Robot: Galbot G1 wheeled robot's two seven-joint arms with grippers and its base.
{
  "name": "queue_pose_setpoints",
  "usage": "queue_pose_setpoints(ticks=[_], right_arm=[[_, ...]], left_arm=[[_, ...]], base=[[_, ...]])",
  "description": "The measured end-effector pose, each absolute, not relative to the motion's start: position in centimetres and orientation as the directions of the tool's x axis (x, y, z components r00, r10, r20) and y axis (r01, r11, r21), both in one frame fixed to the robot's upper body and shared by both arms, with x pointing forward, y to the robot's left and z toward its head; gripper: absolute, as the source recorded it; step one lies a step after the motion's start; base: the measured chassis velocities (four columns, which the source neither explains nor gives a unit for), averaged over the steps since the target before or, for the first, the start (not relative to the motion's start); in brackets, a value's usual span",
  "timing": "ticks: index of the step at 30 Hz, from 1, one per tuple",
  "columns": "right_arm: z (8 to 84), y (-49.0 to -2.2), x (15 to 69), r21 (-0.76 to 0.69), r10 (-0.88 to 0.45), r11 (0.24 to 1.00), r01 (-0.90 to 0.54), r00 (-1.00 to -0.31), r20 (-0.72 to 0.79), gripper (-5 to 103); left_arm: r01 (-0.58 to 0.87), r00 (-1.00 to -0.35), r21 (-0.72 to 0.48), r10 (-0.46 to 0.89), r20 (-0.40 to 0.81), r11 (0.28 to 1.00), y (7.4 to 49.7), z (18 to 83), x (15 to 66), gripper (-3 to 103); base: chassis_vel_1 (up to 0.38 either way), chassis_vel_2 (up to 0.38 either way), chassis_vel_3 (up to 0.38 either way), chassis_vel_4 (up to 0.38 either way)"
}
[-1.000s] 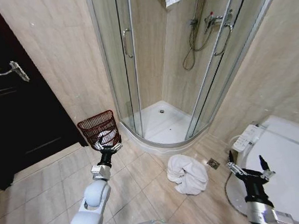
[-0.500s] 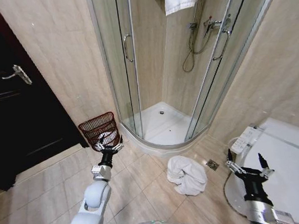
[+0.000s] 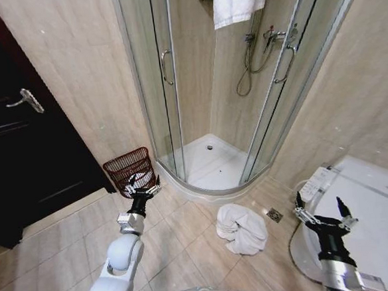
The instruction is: Discard the used towel into the hamper.
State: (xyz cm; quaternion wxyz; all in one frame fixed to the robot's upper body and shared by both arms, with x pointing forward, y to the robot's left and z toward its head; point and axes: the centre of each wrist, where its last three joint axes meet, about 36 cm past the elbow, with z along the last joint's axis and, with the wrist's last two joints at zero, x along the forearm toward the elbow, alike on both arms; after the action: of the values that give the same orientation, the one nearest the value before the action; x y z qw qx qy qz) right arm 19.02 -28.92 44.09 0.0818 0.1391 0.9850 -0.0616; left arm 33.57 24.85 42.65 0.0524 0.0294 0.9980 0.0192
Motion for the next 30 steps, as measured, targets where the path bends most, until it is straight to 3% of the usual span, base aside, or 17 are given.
queue_pose_setpoints(ticks=[14,22,30], right_arm=[[45.3,-27.8,21.8,-0.087,0.215,0.968,0.233,-0.960,-0.180,100],[45.3,-28.1,21.4,-0.076,0.223,0.968,0.239,-0.958,-0.180,100],[45.5,-27.9,21.6,-0.049,0.214,0.973,0.226,-0.959,-0.185,100]], left_arm=[[0.088,-0.993,0.099,0.095,-0.071,0.991,22.4,44.3,34.3,100],[0.037,-0.997,0.128,0.046,-0.069,0.991,21.5,43.7,34.8,100],[-0.051,-0.995,0.110,-0.041,-0.086,0.993,24.7,45.0,35.4,100]], base=[[0.000,0.000,0.000,0.000],[0.000,0.000,0.000,0.000],[0.000,0.000,0.000,0.000]])
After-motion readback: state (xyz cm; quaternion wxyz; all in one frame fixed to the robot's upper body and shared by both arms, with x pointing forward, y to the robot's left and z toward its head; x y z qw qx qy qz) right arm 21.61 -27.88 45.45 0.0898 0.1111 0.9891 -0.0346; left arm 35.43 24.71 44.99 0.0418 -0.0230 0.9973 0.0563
